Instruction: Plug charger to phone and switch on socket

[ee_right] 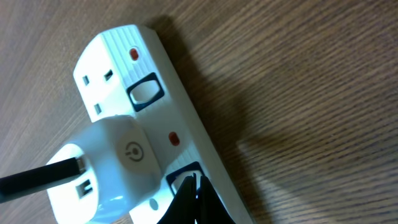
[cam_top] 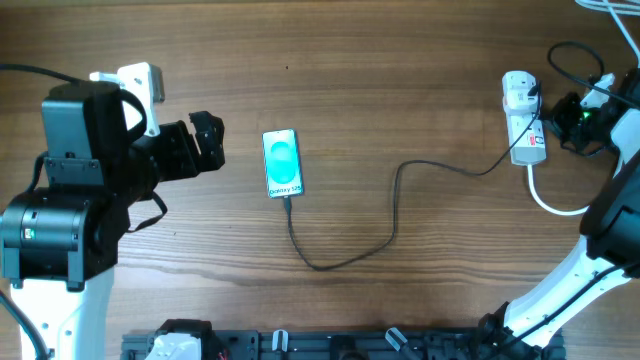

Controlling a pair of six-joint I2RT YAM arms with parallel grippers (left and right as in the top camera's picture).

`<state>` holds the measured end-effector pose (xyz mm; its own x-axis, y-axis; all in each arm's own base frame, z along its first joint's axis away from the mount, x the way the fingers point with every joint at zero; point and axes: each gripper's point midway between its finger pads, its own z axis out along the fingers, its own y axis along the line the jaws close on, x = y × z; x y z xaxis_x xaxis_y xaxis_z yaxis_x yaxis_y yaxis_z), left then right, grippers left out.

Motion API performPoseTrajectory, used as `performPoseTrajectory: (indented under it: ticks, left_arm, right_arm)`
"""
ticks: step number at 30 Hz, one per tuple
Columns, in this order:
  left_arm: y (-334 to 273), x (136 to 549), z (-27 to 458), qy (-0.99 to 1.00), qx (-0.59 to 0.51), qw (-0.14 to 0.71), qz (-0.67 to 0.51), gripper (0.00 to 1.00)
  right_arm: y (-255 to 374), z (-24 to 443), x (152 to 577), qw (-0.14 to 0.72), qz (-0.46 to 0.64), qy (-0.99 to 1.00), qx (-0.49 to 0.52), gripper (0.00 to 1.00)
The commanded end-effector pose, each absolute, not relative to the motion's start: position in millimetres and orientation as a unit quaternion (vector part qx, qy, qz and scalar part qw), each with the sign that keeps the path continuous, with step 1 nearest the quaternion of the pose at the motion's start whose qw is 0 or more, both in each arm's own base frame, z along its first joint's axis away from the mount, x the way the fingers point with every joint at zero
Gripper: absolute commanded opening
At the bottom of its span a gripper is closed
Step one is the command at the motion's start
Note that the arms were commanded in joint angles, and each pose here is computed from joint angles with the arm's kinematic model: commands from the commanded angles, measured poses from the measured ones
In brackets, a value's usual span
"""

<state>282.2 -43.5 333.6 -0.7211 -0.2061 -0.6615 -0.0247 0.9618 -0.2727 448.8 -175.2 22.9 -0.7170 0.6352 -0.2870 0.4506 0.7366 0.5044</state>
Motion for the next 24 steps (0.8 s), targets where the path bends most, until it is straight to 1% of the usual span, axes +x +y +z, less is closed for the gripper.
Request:
performPoseTrajectory:
  ticks: [1,5,18,24]
  left_arm:
    - [-42.5,283.4,331.3,0.921,-0.063,0.366,-0.120,1.00]
    - [-42.5,283.4,331.3,0.921,-0.063,0.366,-0.120,1.00]
    - [-42.6,283.4,331.3,0.921,-0.063,0.366,-0.120,1.00]
    - [-42.6,283.4,331.3,0.921,-0.063,0.366,-0.120,1.00]
  right_arm:
    - [-177.9,17.5,454.8,0.232,0.196,0.908,0.290,0.04]
    - [-168.2,17.3,458.3,0.234,0.193,0.917,0.258,0.04]
    - [-154.3,6.8,452.4,0.207,0.175,0.929,0.254,0.04]
    - [-137.8,-5.2,446.3,0.189,0.173,0.935,0.244,0.04]
